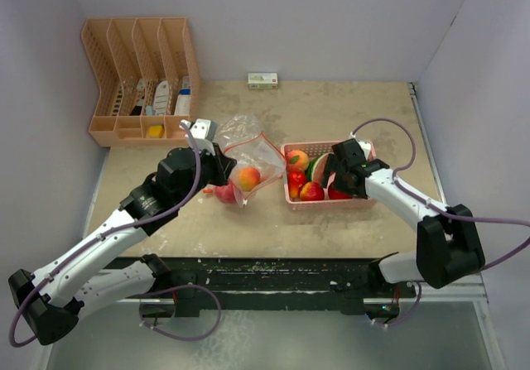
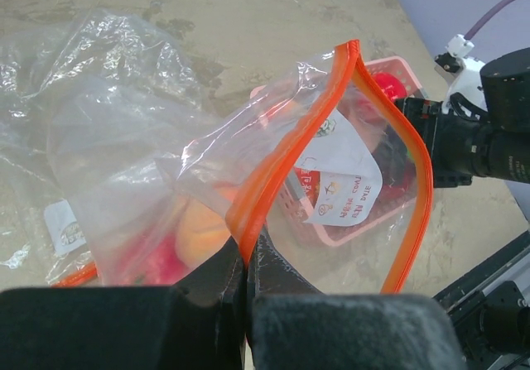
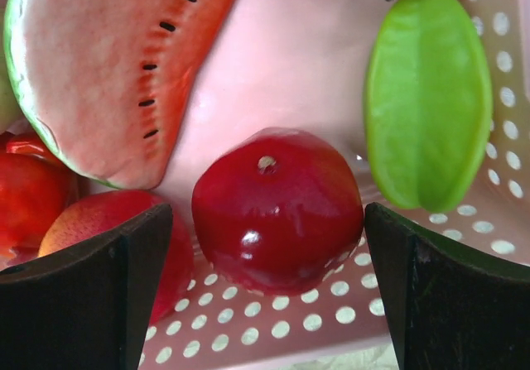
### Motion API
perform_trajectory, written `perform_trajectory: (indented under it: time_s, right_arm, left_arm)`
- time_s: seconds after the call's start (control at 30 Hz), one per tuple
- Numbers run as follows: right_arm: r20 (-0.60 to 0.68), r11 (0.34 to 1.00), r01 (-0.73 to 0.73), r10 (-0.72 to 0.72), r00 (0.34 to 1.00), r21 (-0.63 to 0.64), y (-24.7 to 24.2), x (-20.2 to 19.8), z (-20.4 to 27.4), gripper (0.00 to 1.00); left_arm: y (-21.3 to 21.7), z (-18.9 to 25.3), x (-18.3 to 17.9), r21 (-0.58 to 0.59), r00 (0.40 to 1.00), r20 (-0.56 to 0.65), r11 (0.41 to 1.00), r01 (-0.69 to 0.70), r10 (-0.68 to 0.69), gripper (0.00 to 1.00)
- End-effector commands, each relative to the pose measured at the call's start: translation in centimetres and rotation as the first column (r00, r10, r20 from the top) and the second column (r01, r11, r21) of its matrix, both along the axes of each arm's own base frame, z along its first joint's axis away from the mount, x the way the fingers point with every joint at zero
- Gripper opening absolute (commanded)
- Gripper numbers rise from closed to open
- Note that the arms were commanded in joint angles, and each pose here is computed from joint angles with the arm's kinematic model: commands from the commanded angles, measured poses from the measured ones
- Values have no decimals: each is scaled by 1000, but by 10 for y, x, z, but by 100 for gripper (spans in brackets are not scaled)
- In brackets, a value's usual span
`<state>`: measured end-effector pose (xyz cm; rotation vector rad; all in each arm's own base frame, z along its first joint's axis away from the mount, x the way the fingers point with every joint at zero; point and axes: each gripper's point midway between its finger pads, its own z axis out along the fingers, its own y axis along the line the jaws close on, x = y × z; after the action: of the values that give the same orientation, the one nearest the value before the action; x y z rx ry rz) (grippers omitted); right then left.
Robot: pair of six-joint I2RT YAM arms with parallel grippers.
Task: Place the food in the zip-top bag and seal the zipper
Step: Pick up the fake fruit from the bin.
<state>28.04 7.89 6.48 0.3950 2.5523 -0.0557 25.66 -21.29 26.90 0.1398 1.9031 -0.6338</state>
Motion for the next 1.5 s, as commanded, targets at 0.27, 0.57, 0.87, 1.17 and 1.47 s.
perform_trajectory:
  time_s: [0.27, 0.57, 0.87, 1.17, 1.47]
  right_arm:
    - [4, 999, -29, 29, 1000, 17, 6, 9, -17, 92]
    - [26, 999, -27, 26, 999, 32, 7, 11, -10, 47]
    - [241, 999, -32, 25, 970, 28, -4, 15, 86, 20]
    - [642, 858, -472, 247, 725, 202, 69, 18, 235, 17]
    - [802, 654, -717, 282, 526, 240, 161, -6, 296, 17]
  left_arm:
    - [1, 18, 2, -32, 999, 50, 999, 1, 1, 0]
    - [-1, 15, 2, -35, 999, 40, 999, 4, -3, 0]
    - [-6, 5, 5, -33, 1000, 18, 999, 10, -9, 0]
    - [-18, -11, 12, -29, 1000, -18, 999, 22, -23, 0]
    - [-27, -18, 16, -23, 999, -38, 999, 37, -38, 0]
